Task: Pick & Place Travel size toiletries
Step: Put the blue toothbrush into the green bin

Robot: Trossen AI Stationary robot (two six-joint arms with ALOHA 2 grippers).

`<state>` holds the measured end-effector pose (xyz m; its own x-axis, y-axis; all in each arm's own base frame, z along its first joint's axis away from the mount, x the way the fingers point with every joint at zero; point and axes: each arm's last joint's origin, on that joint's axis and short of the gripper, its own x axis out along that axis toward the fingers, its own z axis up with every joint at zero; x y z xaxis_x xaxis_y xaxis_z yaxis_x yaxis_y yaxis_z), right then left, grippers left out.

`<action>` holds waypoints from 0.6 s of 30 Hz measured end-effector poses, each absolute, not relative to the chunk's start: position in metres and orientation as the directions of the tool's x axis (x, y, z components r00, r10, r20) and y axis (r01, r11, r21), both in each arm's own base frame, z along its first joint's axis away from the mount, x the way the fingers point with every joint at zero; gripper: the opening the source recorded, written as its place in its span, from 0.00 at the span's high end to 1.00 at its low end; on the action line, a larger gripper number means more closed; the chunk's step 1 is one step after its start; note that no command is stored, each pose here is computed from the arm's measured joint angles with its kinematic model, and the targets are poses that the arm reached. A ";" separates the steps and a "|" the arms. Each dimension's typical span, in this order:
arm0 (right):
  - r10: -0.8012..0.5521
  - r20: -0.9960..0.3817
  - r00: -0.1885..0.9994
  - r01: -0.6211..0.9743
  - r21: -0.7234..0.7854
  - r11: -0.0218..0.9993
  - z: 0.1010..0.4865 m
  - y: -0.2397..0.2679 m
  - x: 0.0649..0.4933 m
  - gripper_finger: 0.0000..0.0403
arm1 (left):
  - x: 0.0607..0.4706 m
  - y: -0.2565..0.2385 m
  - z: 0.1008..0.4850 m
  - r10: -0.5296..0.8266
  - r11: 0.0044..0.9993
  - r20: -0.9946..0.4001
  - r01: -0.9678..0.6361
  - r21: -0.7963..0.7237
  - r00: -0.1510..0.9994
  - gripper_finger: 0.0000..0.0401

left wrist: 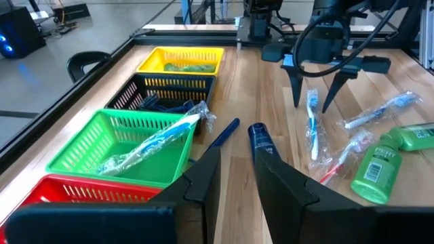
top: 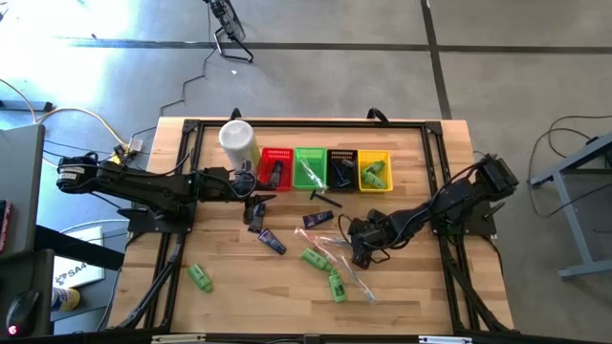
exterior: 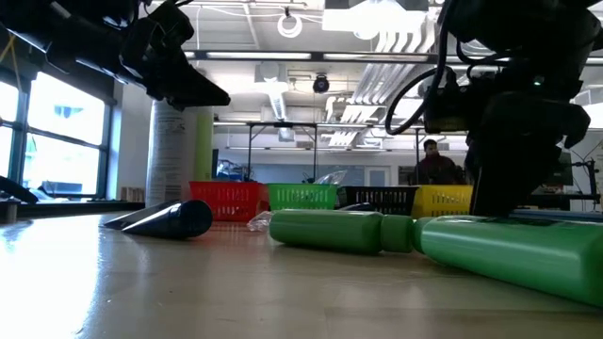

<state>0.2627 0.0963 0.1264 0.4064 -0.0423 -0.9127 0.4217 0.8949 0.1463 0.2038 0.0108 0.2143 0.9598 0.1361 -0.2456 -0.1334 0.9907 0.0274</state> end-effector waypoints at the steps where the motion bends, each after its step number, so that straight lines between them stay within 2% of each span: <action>1: -0.046 -0.912 0.408 0.423 0.144 0.895 0.126 0.096 0.263 0.47 | 0.204 0.011 0.214 0.136 0.991 -0.246 -0.133 0.027 0.960 0.78; 11: -0.059 -0.909 0.412 0.425 0.134 0.895 0.126 0.097 0.262 0.48 | 0.204 0.011 0.214 0.136 0.991 -0.252 -0.133 0.028 0.958 0.78; 18: -0.072 -0.910 0.408 0.425 0.119 0.897 0.125 0.098 0.261 0.62 | 0.204 0.011 0.214 0.136 0.991 -0.252 -0.133 0.028 0.958 0.78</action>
